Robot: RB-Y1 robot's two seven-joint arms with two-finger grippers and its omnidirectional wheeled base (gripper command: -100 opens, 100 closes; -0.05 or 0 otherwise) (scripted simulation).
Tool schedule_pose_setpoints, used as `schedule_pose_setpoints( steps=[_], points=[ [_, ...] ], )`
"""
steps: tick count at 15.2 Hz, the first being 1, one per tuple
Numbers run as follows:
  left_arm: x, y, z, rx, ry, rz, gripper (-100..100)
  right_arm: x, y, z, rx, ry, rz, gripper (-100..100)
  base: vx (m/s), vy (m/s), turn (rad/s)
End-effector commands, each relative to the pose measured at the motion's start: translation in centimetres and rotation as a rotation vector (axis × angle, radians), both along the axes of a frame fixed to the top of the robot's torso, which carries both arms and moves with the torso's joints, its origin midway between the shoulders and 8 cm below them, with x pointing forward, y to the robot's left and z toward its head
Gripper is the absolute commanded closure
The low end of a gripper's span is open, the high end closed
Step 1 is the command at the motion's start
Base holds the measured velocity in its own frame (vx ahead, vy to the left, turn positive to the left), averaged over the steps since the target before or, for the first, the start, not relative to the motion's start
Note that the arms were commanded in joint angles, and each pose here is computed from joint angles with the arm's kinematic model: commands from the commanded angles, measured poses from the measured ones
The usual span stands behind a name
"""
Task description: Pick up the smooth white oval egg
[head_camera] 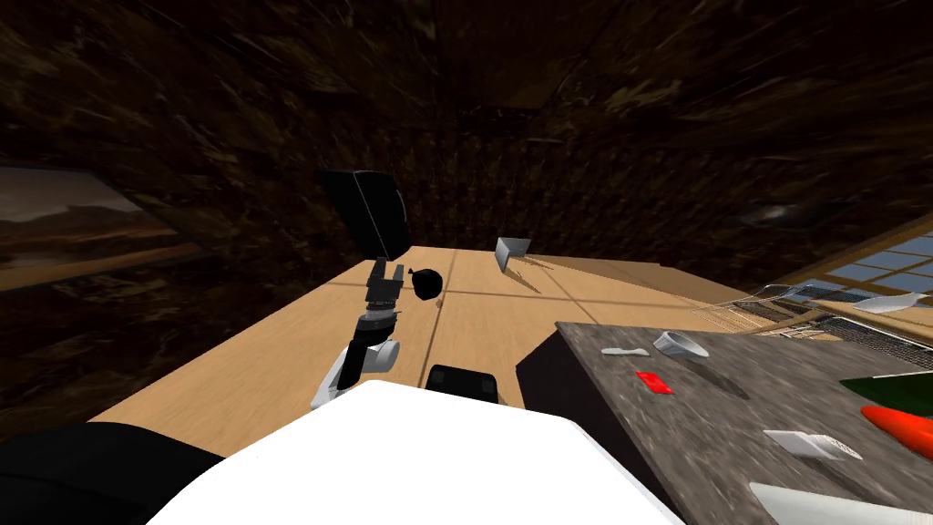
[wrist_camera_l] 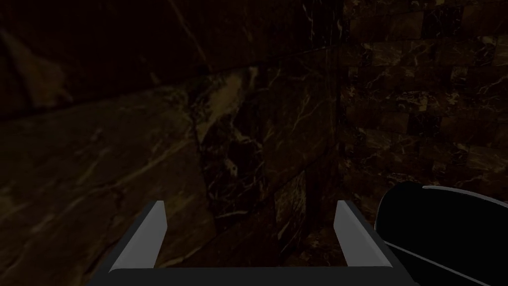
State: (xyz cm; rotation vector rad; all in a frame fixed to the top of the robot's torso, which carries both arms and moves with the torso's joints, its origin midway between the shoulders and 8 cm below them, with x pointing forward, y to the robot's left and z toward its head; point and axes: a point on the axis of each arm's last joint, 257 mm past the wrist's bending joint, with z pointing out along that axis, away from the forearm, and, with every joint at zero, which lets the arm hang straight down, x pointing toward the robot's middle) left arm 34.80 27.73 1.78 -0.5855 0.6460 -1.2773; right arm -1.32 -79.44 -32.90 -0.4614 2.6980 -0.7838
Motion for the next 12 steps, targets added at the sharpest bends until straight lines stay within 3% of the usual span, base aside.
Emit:
schedule_pose_setpoints(
  steps=[1,2,3,5,6,7,8,11,12],
  points=[
    [0.0,0.0,0.0,0.000,0.000,0.000,0,2.1,-0.1,-0.1,0.002,-0.005,0.033,100,0.071,-0.031,-0.451],
    [0.0,0.0,0.0,0.000,0.000,0.000,0,5.3,0.4,0.0,0.002,-0.006,0.092,100,0.105,-0.042,-0.499],
    [0.0,0.0,0.0,0.000,0.000,0.000,0,4.7,0.6,-0.3,0.009,0.009,0.092,100,0.113,-0.046,-0.435],
    [0.0,0.0,0.0,0.000,0.000,0.000,0,5.8,0.6,-0.3,0.008,-0.009,0.098,100,0.067,-0.013,-0.147],
    [0.0,0.0,0.0,0.000,0.000,0.000,0,8.9,1.4,-0.3,0.011,-0.005,0.159,100,0.062,-0.016,-0.316],
    [0.0,0.0,0.0,0.000,0.000,0.000,0,9.4,1.5,-0.3,0.012,-0.011,0.163,100,0.073,-0.023,-0.380],
    [0.0,0.0,0.0,0.000,0.000,0.000,0,12.8,2.0,0.4,0.004,-0.025,0.218,100,0.094,-0.021,-0.422],
    [0.0,0.0,0.0,0.000,0.000,0.000,0,12.7,2.4,-0.2,0.014,-0.012,0.226,100,0.071,-0.012,-0.220],
    [0.0,0.0,0.0,0.000,0.000,0.000,0,15.9,3.3,0.1,0.011,-0.016,0.284,100,0.045,-0.015,-0.282]
  ],
)
